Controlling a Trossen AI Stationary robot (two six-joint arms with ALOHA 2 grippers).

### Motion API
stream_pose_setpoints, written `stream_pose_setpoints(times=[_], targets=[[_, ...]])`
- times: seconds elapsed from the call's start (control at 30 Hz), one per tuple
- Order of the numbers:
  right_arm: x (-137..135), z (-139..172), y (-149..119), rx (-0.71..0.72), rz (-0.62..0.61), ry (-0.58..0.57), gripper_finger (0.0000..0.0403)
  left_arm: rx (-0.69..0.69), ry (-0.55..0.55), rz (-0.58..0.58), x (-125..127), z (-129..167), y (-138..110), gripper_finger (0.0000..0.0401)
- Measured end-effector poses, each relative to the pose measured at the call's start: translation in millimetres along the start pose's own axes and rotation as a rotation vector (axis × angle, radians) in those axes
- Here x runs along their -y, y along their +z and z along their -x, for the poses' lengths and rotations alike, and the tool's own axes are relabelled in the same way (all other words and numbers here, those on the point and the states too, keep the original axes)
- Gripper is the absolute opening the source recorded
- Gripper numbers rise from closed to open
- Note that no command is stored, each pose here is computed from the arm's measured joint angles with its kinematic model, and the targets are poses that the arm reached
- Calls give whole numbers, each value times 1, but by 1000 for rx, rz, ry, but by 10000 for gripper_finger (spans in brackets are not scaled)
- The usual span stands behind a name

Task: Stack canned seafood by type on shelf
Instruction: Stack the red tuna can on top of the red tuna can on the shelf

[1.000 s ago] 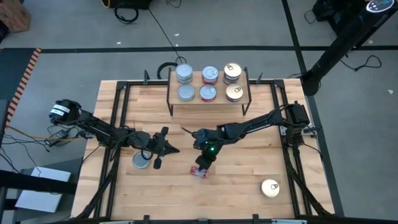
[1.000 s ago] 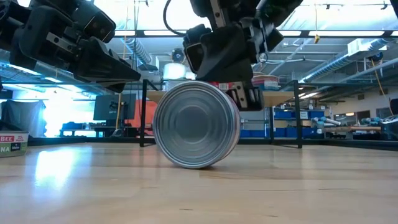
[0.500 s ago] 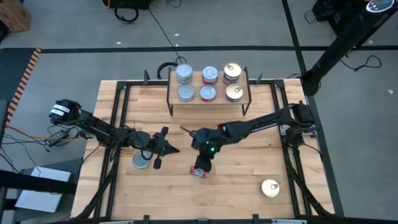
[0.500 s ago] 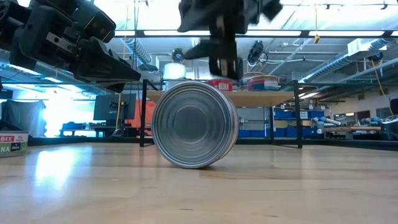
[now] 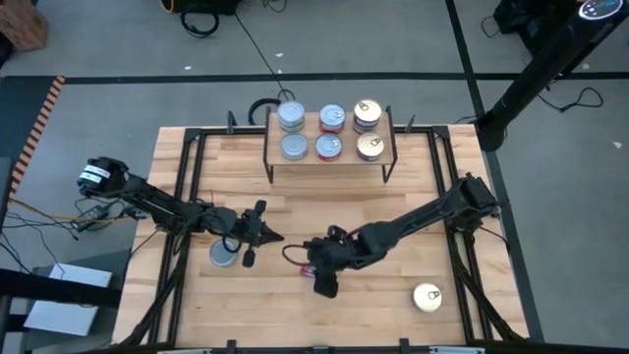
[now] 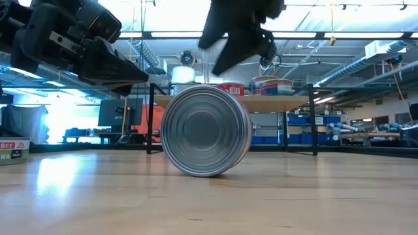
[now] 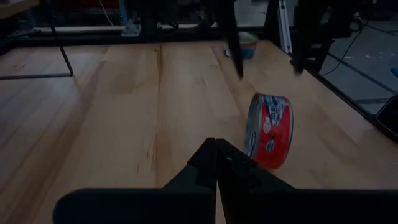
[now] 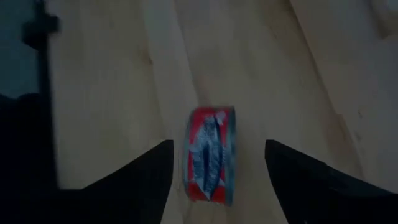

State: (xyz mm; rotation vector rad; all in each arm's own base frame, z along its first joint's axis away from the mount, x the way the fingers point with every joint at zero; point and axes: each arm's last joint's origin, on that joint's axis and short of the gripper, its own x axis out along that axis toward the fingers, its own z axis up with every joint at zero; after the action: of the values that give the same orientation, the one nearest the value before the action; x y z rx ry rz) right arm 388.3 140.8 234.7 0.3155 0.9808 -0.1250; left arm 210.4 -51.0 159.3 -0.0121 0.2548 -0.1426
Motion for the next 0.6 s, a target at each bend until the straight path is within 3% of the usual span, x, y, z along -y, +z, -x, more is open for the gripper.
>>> stream_pose_setpoints(times=[0.6], targets=[[-4,-29,-12,-61,23,-41,261,-6,1,-4,0,0,0,10]])
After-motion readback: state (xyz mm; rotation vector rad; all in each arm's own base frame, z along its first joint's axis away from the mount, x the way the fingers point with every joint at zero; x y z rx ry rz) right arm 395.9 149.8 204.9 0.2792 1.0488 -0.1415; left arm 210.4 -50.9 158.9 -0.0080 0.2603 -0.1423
